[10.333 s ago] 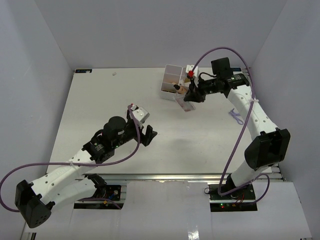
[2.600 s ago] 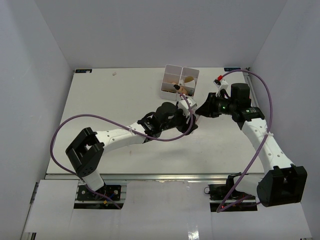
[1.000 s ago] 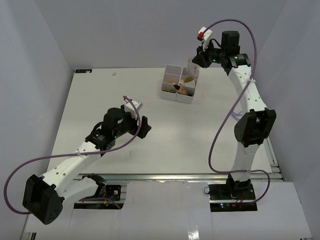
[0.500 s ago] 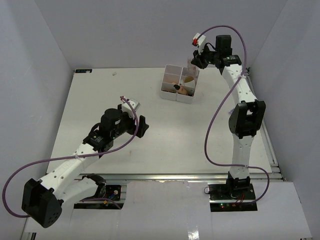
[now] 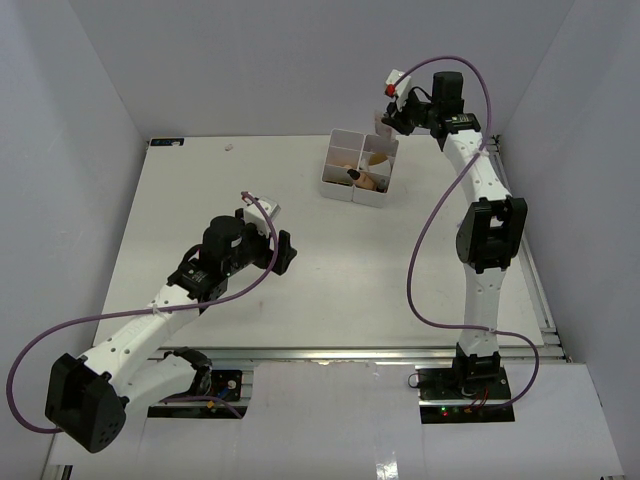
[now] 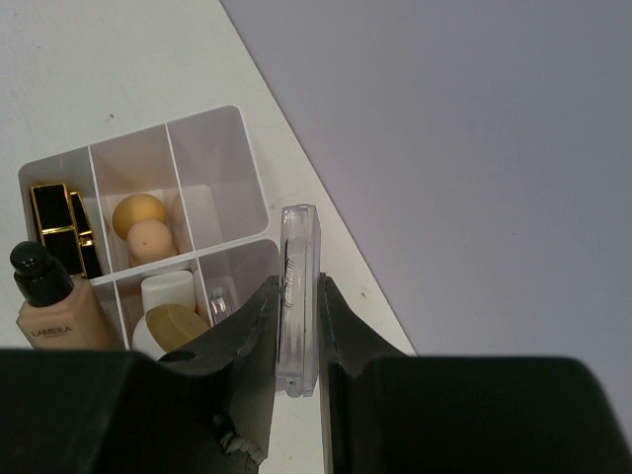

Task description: Organize the makeup

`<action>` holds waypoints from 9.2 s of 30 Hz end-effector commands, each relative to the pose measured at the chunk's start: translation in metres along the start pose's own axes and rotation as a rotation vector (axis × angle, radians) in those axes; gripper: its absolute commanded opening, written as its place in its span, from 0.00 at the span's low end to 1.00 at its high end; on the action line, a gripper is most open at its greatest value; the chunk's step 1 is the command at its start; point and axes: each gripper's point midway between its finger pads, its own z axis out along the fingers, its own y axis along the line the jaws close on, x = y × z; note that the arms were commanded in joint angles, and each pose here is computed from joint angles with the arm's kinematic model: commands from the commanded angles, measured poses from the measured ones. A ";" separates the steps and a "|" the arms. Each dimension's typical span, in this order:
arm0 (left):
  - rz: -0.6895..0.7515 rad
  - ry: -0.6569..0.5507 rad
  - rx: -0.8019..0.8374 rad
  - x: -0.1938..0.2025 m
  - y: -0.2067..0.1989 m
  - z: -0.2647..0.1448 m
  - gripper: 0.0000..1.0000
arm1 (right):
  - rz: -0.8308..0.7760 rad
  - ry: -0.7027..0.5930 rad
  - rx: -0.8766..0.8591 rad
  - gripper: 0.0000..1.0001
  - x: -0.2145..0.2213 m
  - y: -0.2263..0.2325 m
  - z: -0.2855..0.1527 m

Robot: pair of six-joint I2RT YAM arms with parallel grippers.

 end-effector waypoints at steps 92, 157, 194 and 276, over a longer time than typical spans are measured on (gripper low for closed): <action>-0.153 -0.014 0.214 -0.016 -0.033 -0.008 0.98 | 0.432 0.927 0.025 0.82 0.251 0.104 -0.255; -0.252 -0.321 0.810 -0.101 -0.184 -0.003 0.92 | 0.691 -0.033 -0.442 0.17 -0.020 0.233 -0.255; 0.042 -0.658 0.716 -0.129 -0.219 0.090 0.79 | 0.594 -0.327 -0.634 0.18 -0.115 0.291 -0.271; -0.084 -0.414 0.182 -0.143 -0.178 0.107 0.00 | 0.439 -0.124 -0.048 0.97 -0.064 0.259 -0.263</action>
